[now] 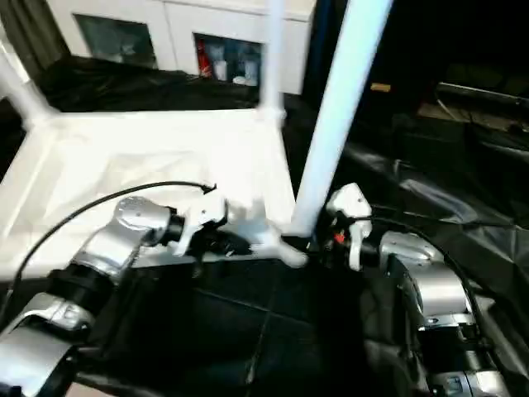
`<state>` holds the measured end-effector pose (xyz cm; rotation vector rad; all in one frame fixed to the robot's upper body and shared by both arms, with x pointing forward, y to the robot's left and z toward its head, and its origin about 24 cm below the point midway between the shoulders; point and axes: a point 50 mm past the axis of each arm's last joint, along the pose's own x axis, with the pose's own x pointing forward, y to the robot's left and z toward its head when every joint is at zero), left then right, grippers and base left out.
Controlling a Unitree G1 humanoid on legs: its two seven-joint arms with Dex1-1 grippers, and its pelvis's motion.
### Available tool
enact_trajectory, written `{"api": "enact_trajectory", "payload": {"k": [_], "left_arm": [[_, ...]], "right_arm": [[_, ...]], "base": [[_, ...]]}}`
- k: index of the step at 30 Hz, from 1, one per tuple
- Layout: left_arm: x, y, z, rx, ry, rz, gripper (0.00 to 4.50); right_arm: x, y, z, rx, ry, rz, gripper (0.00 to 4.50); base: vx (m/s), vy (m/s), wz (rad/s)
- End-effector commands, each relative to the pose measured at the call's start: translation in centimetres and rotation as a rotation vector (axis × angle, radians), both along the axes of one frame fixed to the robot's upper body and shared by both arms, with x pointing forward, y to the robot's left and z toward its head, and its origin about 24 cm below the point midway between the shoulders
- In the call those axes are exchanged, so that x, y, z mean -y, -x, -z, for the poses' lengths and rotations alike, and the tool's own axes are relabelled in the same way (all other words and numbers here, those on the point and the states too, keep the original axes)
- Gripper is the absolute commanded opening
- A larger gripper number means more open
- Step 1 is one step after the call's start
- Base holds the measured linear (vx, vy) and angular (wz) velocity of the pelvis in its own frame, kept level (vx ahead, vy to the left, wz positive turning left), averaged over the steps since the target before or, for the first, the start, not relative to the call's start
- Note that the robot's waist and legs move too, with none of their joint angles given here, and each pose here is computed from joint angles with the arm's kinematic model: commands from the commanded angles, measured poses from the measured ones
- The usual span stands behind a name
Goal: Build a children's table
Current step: Rotate leg to tighten
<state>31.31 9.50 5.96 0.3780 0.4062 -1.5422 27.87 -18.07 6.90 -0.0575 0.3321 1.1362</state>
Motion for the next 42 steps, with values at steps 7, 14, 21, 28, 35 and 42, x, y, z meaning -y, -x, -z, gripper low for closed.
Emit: {"api": "enact_trajectory", "payload": {"k": [7,14,21,28,35,42], "left_arm": [[-0.5,1.5,2.1,-0.111,-0.047,0.041,0.0],[-0.9,1.5,2.1,-0.11,-0.05,0.039,0.0],[-0.8,1.1,2.1,-0.079,-0.04,-0.03,0.0],[1.1,-0.6,2.4,0.025,-0.015,-0.265,0.0],[5.0,-0.8,2.7,0.048,-0.005,-0.363,0.0],[9.4,0.7,2.5,0.045,0.05,-0.281,0.0]], "right_arm": [[-0.9,1.5,0.8,-0.081,0.019,-0.171,2.58],[-1.1,1.7,1.1,-0.086,0.039,-0.187,2.21],[-1.6,2.1,1.8,-0.11,0.017,-0.181,2.14],[-2.4,0.4,4.5,-0.093,0.069,0.271,2.05],[-4.1,-1.0,6.6,-0.146,0.084,0.726,1.99],[-7.9,-1.7,6.2,-0.066,0.086,0.789,1.98]], "base": [[0.0,0.0,0.0],[0.0,0.0,0.0],[0.0,0.0,0.0],[-0.007,0.001,0.0],[-0.015,0.003,-0.01],[0.0,0.0,0.0]]}}
